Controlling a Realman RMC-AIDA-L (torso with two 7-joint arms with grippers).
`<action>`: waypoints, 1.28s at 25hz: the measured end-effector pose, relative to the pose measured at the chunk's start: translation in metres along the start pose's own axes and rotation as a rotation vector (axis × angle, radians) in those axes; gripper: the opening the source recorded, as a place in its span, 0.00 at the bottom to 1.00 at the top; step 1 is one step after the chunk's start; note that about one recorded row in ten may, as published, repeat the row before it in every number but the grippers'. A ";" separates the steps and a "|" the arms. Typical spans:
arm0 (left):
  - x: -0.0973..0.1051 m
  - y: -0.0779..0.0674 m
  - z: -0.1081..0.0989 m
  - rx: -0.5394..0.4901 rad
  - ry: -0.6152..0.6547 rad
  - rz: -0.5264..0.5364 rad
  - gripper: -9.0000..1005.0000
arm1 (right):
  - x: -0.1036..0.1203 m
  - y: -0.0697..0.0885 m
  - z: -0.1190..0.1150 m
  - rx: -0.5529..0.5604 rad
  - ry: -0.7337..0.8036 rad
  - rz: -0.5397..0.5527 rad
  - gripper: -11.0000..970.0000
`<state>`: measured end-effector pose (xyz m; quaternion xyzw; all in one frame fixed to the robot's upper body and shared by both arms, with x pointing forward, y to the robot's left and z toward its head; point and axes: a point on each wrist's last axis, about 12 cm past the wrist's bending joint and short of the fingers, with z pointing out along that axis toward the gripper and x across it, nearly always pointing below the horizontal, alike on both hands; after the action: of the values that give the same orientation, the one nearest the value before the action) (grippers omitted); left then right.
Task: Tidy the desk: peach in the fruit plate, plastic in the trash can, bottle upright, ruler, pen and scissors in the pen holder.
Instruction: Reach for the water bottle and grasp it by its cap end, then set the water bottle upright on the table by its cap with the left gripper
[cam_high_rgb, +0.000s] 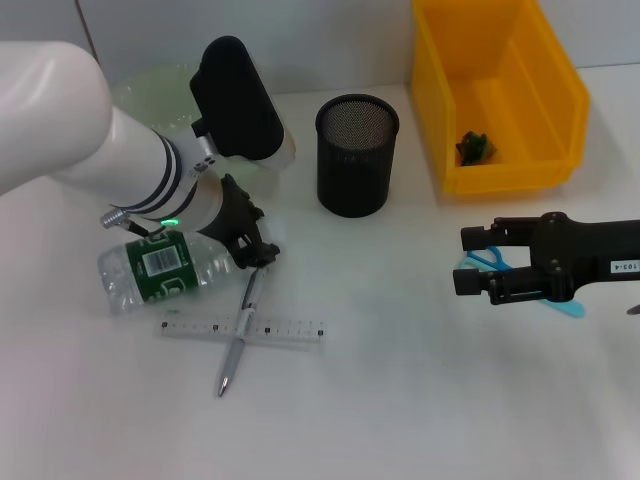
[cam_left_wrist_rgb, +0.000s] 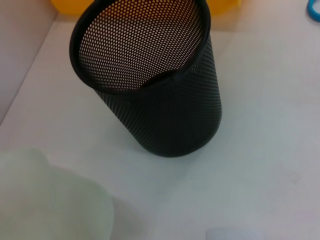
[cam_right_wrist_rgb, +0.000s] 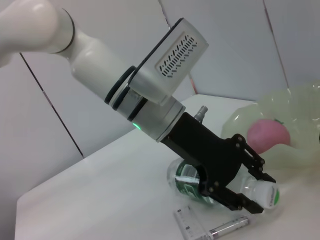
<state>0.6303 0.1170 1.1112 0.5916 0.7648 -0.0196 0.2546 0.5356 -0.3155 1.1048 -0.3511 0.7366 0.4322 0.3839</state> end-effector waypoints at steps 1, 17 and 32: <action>0.000 0.000 0.000 -0.001 -0.002 -0.005 0.52 | 0.000 0.000 0.000 0.000 0.000 0.000 0.83; 0.005 -0.002 -0.038 0.014 -0.078 -0.058 0.45 | 0.000 0.000 0.000 0.002 -0.001 0.001 0.83; 0.025 0.019 -0.081 -0.099 -0.143 -0.147 0.45 | -0.001 -0.001 -0.002 0.009 -0.003 0.012 0.83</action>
<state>0.6141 0.1720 1.1765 0.5179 0.7859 -0.0427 0.3352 0.5364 -0.3180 1.1062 -0.3442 0.7400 0.4316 0.3842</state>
